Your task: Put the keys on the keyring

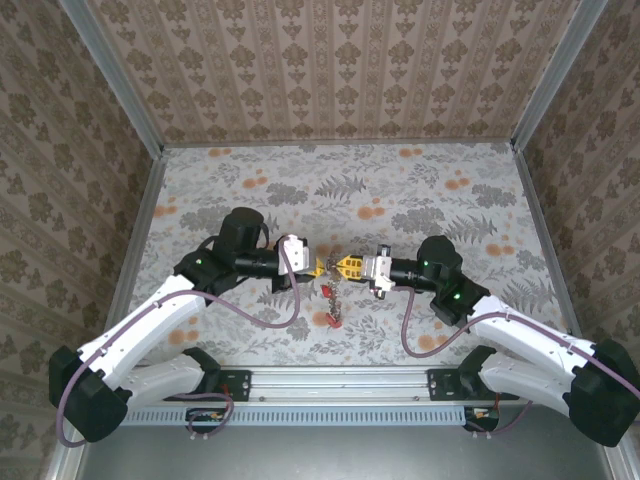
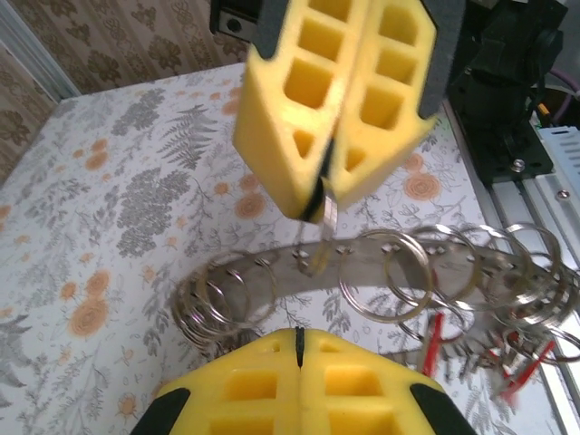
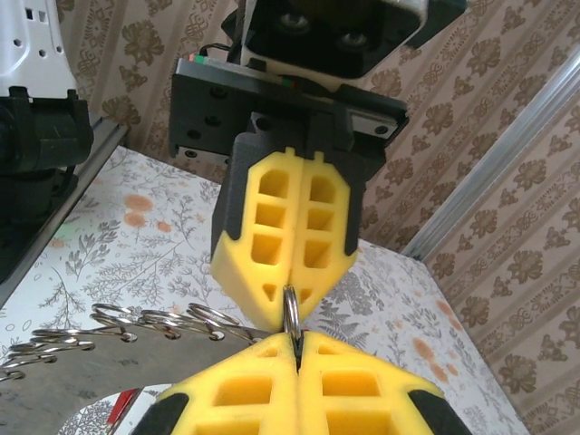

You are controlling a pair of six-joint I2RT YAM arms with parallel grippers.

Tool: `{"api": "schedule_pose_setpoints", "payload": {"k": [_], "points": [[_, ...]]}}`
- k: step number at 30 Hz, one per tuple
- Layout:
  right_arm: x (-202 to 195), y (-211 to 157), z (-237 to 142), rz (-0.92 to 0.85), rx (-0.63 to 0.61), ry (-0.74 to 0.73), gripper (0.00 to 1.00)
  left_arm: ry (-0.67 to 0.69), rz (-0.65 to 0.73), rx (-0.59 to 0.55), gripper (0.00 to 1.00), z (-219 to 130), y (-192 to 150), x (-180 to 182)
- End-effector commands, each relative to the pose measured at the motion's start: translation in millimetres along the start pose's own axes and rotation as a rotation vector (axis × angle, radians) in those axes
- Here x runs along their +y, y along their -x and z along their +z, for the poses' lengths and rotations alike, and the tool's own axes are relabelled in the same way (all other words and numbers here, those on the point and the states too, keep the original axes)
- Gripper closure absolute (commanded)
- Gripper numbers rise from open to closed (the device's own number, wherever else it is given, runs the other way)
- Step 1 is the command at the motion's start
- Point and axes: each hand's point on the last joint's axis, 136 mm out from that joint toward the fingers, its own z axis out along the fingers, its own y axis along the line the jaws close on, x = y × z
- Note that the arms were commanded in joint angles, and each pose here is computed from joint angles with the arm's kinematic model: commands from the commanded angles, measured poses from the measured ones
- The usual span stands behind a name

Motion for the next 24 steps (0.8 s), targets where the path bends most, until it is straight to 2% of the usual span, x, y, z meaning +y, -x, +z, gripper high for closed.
{"api": "schedule_pose_setpoints", "payload": {"k": [1, 7, 14, 17, 23, 24], "points": [[-11.5, 31.8, 2.1, -0.049, -0.09, -0.006, 1.0, 0.039, 0.033, -0.055, 0.95, -1.3, 15.6, 9.6], [-13.2, 34.9, 8.9, -0.035, -0.106, -0.003, 1.0, 0.039, 0.053, -0.076, 0.95, 2.8, 22.1, 9.0], [-18.4, 30.5, 13.0, -0.017, -0.091, -0.029, 1.0, 0.011, 0.059, -0.098, 0.89, 0.5, 24.7, -0.5], [-18.0, 28.1, 12.6, -0.007, -0.084, -0.033, 1.0, 0.009, 0.065, -0.073, 0.79, -2.8, 19.1, -4.4], [-17.3, 28.0, 9.7, 0.006, -0.082, -0.041, 1.0, 0.037, 0.036, -0.031, 0.77, -25.7, 9.0, -11.2], [-17.2, 28.0, 9.2, 0.007, -0.08, -0.041, 1.0, 0.043, 0.023, -0.034, 0.72, -29.0, 6.9, -14.0]]}}
